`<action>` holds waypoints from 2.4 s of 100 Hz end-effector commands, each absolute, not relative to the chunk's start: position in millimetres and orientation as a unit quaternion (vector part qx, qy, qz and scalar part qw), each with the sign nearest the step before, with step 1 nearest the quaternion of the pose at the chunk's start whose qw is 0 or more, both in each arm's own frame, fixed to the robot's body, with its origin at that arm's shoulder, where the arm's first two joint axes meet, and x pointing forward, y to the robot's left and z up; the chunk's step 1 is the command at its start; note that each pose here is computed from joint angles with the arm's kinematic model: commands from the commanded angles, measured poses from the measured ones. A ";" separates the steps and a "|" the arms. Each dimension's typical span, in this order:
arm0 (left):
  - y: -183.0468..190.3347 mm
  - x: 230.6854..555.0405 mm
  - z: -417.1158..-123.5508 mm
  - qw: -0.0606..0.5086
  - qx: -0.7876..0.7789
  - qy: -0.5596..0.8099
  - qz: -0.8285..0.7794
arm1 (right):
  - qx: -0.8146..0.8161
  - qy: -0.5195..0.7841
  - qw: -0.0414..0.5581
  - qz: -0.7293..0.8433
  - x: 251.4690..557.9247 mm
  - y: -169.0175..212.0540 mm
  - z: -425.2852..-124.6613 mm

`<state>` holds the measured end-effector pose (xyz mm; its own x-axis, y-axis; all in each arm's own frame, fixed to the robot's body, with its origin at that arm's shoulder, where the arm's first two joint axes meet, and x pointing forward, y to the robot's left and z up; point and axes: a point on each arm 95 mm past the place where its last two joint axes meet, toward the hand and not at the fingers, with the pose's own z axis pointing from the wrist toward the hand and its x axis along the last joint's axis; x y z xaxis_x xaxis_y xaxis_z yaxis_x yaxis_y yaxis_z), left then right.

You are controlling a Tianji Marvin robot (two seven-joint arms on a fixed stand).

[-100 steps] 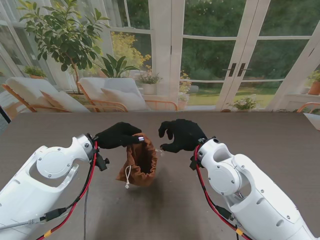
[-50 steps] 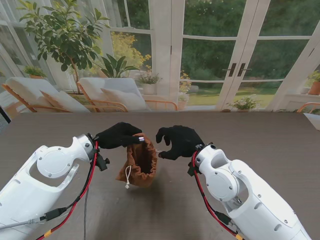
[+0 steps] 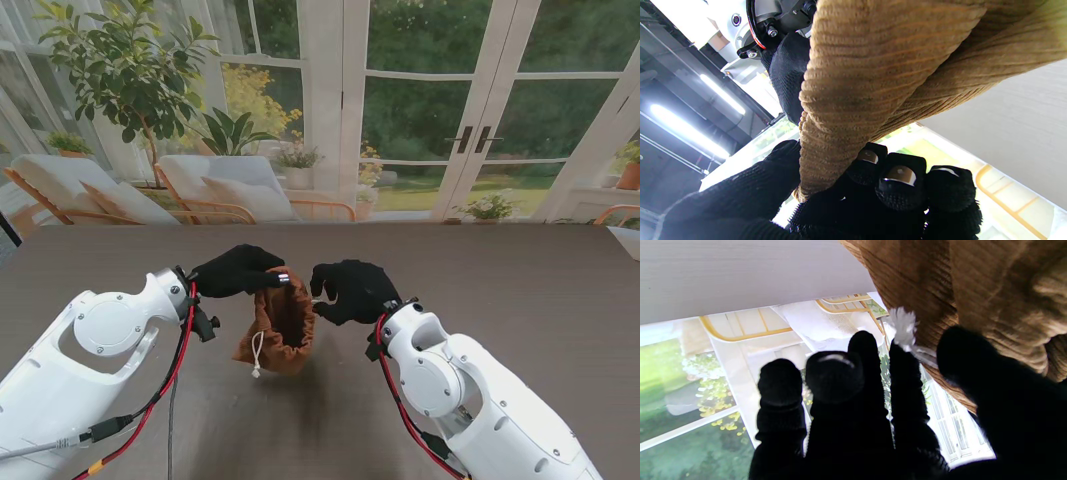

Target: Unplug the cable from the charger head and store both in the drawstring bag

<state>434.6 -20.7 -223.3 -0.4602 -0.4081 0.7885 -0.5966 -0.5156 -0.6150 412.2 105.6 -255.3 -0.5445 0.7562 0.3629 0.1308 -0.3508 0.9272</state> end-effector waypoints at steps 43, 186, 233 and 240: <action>-23.5 428.8 -223.3 0.077 0.525 -0.489 0.692 | 0.472 0.465 0.208 0.720 411.7 102.7 -264.0; -25.6 420.9 -227.0 0.081 0.551 -0.477 0.680 | 0.535 0.304 0.198 0.763 419.9 104.4 -270.2; -25.1 419.9 -226.4 0.082 0.554 -0.473 0.681 | 0.482 0.309 0.261 0.778 428.1 114.5 -276.4; -24.6 419.6 -226.3 0.082 0.554 -0.472 0.680 | 0.459 0.317 0.285 0.780 430.4 114.3 -274.7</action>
